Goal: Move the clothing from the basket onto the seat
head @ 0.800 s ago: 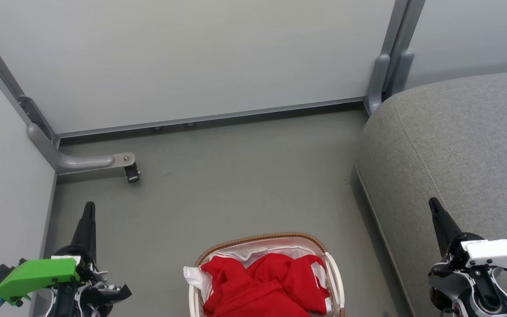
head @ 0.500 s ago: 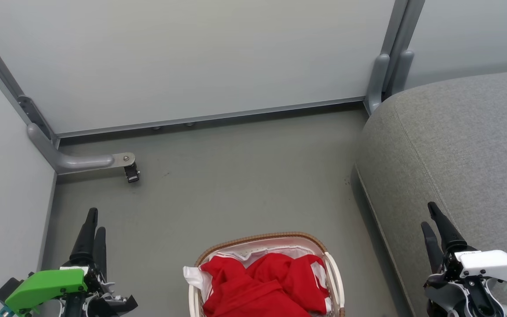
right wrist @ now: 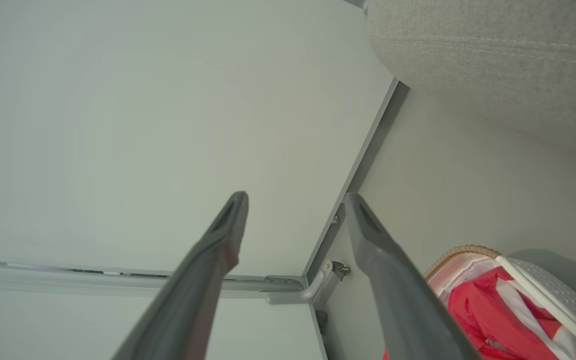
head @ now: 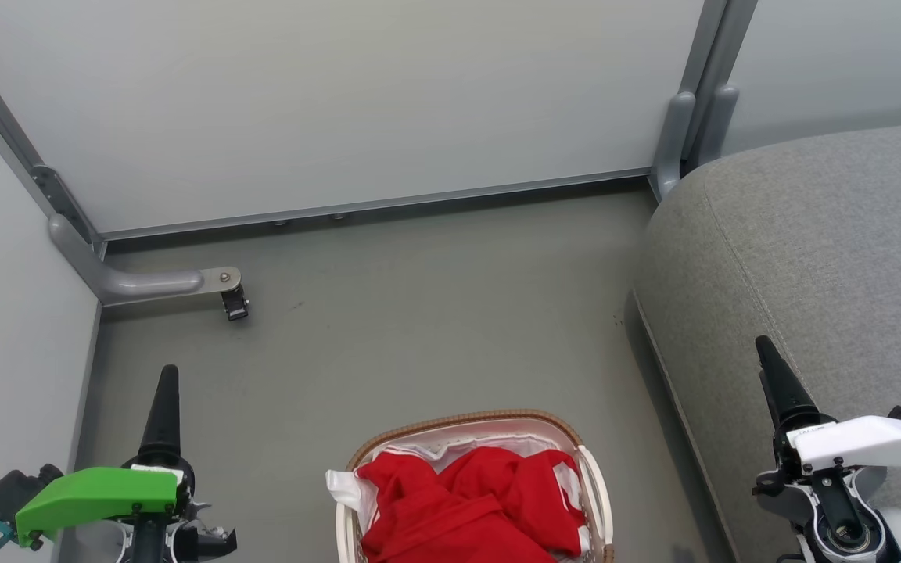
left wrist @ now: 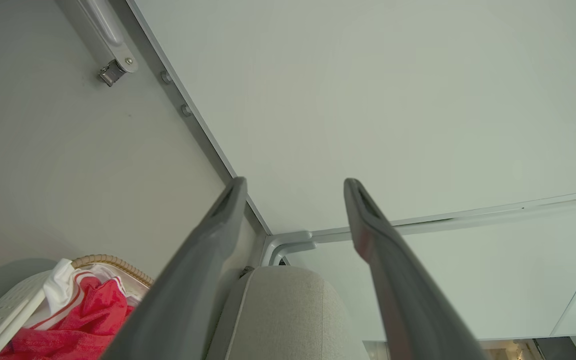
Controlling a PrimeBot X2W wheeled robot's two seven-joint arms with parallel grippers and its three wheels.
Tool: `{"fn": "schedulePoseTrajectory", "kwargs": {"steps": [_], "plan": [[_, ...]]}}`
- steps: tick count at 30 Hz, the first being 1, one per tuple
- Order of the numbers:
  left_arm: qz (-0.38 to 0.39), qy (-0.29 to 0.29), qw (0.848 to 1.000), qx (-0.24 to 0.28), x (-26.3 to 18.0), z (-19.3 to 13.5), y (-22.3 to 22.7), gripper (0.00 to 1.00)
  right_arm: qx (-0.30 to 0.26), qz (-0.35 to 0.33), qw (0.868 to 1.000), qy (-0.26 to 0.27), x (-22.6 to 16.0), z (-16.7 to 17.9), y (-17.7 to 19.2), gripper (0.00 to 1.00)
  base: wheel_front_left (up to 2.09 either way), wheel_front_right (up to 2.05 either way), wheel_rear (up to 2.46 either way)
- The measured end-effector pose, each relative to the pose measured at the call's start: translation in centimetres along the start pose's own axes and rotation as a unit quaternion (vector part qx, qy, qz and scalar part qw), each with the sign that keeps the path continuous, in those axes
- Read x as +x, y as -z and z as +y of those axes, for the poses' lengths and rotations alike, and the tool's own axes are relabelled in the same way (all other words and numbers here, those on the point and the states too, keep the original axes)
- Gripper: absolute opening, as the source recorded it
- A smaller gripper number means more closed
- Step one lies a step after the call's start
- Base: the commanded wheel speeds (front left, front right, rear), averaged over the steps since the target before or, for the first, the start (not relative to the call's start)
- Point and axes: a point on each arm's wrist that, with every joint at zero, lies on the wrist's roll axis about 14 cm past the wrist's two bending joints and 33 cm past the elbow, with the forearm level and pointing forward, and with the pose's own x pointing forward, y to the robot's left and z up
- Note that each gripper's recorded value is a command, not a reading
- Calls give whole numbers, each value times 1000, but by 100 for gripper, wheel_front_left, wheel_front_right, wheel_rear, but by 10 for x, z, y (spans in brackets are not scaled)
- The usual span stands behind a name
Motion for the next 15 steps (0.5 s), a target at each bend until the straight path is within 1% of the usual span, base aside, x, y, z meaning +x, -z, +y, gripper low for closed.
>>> {"fn": "schedulePoseTrajectory", "kwargs": {"steps": [6,11,15], "plan": [[0,5,997,79,2,-4,0,100,-66,4,998,-4,3,2,2,100,0,0,0],[7,1,989,148,3,-2,4,100,-126,8,992,-8,6,5,3,100,0,0,0],[8,-5,982,189,3,0,5,100,-163,12,986,-10,6,4,6,100,0,0,0]]}}
